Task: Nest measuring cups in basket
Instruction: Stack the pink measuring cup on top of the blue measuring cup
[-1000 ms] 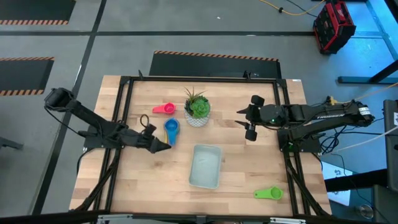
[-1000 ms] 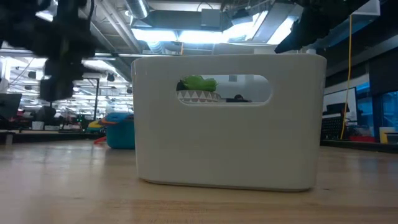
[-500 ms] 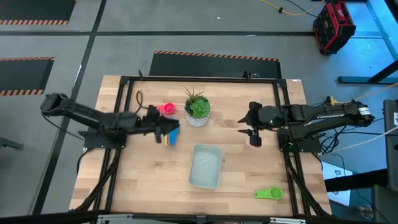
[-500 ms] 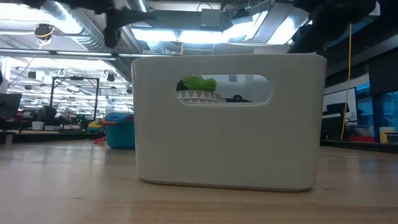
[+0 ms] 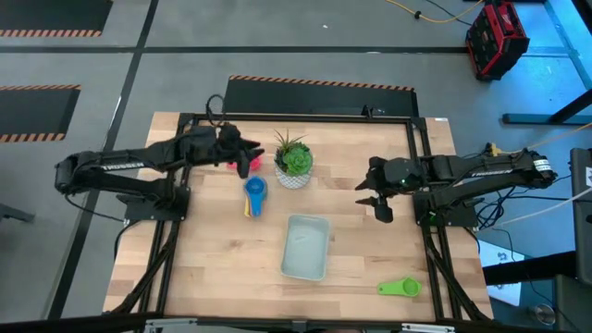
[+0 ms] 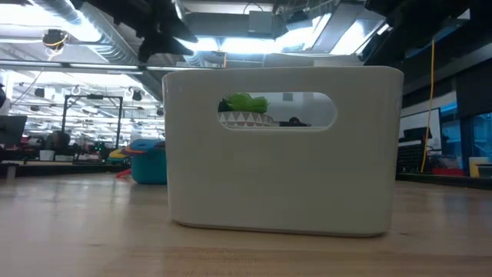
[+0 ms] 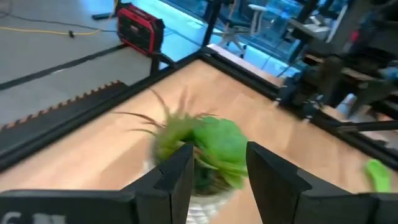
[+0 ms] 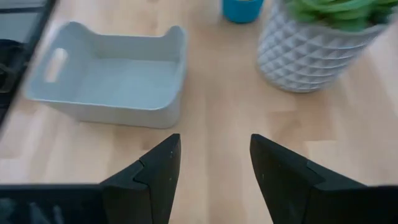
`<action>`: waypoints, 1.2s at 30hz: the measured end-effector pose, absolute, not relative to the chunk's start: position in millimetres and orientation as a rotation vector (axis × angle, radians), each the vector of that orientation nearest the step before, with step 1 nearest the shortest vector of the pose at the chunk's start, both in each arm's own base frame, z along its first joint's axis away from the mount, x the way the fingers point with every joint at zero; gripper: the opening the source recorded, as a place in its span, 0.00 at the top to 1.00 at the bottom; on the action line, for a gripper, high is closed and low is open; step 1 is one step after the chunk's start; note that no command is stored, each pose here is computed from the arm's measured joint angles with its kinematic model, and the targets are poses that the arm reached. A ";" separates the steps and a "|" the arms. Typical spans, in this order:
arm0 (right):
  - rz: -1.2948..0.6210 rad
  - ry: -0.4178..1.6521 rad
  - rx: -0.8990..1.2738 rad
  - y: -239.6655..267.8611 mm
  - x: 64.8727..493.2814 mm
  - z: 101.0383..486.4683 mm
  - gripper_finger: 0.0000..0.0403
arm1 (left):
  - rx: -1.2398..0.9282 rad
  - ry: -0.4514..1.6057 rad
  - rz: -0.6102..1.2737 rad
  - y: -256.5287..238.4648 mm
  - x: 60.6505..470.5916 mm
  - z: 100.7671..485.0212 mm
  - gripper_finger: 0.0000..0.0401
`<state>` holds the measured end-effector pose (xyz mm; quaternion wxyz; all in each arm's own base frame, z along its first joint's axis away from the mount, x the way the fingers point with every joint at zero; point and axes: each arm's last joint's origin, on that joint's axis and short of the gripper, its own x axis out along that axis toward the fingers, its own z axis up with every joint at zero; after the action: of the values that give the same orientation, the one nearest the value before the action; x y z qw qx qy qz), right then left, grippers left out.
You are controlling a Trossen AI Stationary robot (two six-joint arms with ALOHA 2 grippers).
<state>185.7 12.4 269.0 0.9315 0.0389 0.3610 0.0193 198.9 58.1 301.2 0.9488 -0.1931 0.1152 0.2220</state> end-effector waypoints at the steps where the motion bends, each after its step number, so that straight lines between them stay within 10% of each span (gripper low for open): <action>1: 0.059 0.741 0.089 13.0 185.6 269.0 0.51 | -0.384 0.245 0.451 61.9 199.2 299.9 0.65; 36: 0.042 0.737 0.080 12.4 185.9 269.1 0.51 | -0.049 1.004 0.291 164.6 211.9 170.4 0.65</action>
<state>185.9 12.4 269.1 0.9319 0.0392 0.3599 0.0204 211.9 164.6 170.4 0.8663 -0.0232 0.4793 0.1388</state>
